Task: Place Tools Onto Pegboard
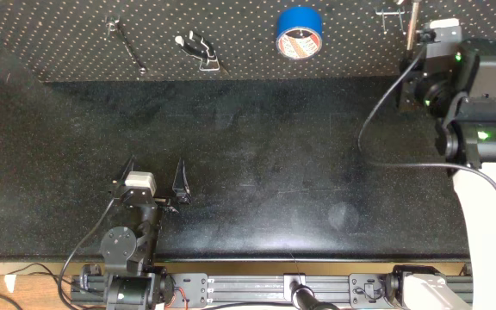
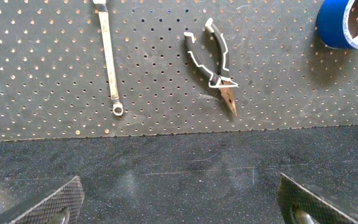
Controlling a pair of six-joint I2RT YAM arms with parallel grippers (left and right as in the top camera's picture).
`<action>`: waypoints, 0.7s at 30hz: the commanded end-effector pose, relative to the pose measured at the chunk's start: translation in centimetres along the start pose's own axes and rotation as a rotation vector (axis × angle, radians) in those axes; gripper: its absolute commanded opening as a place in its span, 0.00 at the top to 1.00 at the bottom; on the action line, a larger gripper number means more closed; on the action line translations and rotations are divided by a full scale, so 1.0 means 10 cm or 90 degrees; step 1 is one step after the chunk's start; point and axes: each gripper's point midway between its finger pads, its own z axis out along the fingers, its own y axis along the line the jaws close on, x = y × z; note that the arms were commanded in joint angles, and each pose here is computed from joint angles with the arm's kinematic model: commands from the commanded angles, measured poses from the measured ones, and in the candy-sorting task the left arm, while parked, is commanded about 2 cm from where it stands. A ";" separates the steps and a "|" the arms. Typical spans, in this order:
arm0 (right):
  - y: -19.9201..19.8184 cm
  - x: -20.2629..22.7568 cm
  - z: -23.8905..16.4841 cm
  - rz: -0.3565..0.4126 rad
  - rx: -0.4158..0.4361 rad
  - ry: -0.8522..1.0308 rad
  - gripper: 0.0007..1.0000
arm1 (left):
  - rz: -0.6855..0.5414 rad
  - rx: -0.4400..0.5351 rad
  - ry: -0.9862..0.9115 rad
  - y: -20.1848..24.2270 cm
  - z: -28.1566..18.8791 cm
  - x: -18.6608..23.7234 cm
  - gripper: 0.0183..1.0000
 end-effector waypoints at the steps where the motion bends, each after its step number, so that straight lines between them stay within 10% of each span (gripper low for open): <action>1: 0.07 0.03 0.10 0.001 -0.012 0.013 0.93 | 0.004 0.001 0.001 0.00 0.00 0.01 0.00; 11: 0.05 0.40 0.46 0.019 -0.021 0.107 0.92 | 0.004 0.001 0.001 0.00 0.00 0.01 0.00; 16: 0.06 0.44 0.45 0.021 -0.022 0.118 0.02 | 0.004 0.001 0.001 0.00 0.00 0.01 0.00; 21: 0.09 0.55 0.30 0.003 -0.022 0.107 0.02 | 0.004 0.001 0.001 0.00 0.00 0.01 0.00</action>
